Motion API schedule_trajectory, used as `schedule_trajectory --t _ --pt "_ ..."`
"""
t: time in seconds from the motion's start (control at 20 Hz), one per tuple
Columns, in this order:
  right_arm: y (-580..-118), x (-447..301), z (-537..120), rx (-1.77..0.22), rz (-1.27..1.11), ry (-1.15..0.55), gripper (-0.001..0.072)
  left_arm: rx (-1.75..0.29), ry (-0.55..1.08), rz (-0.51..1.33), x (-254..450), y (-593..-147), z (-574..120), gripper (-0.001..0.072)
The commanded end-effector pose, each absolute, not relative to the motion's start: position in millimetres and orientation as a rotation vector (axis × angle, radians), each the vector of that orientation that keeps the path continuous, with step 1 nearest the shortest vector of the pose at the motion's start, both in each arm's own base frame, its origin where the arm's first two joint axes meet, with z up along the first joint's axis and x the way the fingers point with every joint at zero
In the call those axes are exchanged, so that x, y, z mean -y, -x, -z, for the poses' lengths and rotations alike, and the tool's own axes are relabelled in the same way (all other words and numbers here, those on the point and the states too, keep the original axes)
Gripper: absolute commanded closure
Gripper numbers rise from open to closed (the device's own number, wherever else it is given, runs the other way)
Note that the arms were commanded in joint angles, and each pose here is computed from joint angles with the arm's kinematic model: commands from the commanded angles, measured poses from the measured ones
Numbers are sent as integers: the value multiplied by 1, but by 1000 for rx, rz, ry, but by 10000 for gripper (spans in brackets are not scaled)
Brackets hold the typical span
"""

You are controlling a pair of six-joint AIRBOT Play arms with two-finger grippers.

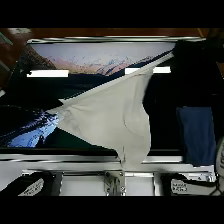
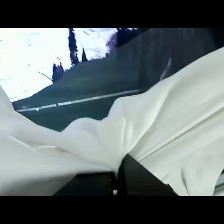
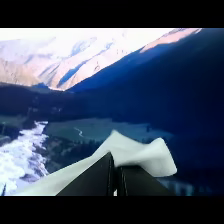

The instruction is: Fold the shirts.

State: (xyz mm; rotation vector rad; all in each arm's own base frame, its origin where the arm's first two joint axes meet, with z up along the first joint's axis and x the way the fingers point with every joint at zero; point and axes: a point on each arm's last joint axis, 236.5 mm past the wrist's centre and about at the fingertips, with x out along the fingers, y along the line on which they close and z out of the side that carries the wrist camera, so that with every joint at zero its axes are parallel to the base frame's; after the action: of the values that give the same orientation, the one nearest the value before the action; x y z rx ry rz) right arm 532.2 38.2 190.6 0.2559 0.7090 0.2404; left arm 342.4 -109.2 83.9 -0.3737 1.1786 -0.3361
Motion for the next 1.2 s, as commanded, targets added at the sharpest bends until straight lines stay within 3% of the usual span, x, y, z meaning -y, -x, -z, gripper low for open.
schedule_trajectory --t 0.0,0.15,0.3,0.35,0.4,0.45,0.5,0.6,0.65,0.75,0.8,0.9,1.15 --pt "-595 -55 -111 -722 -243 -442 646 -1131 482 230 95 -415 -27 666" --pt "-601 -71 -63 -805 -256 -470 646 -1138 569 206 100 -449 6 666" --pt "-584 -92 -26 -950 -285 -504 645 -1219 685 220 116 -449 34 658" --pt "-580 -96 -25 -970 -296 -510 618 -1248 700 225 118 -445 38 494" --pt "-576 -103 -33 -975 -320 -537 467 -1274 705 231 115 -440 37 217" --pt "-571 -104 -45 -973 -347 -559 197 -1313 710 238 106 -433 33 124" --pt "-563 -101 -60 -969 -372 -553 80 -1361 696 252 92 -423 26 124" --pt "-532 -75 -87 -1009 -385 -466 78 -1490 639 233 44 -393 14 141" --pt "-509 -55 -90 -1070 -362 -405 78 -1557 610 184 15 -372 11 215" --pt "-454 -6 -83 -1255 -274 -306 84 -1619 590 106 -27 -340 10 250" --pt "-428 11 -77 -1344 -251 -304 83 -1611 614 96 -37 -329 13 246" --pt "-394 21 -64 -1442 -253 -395 83 -1605 688 100 -36 -312 33 104" --pt "-362 -5 -25 -1516 -307 -596 83 -1541 752 174 -6 -303 90 96"
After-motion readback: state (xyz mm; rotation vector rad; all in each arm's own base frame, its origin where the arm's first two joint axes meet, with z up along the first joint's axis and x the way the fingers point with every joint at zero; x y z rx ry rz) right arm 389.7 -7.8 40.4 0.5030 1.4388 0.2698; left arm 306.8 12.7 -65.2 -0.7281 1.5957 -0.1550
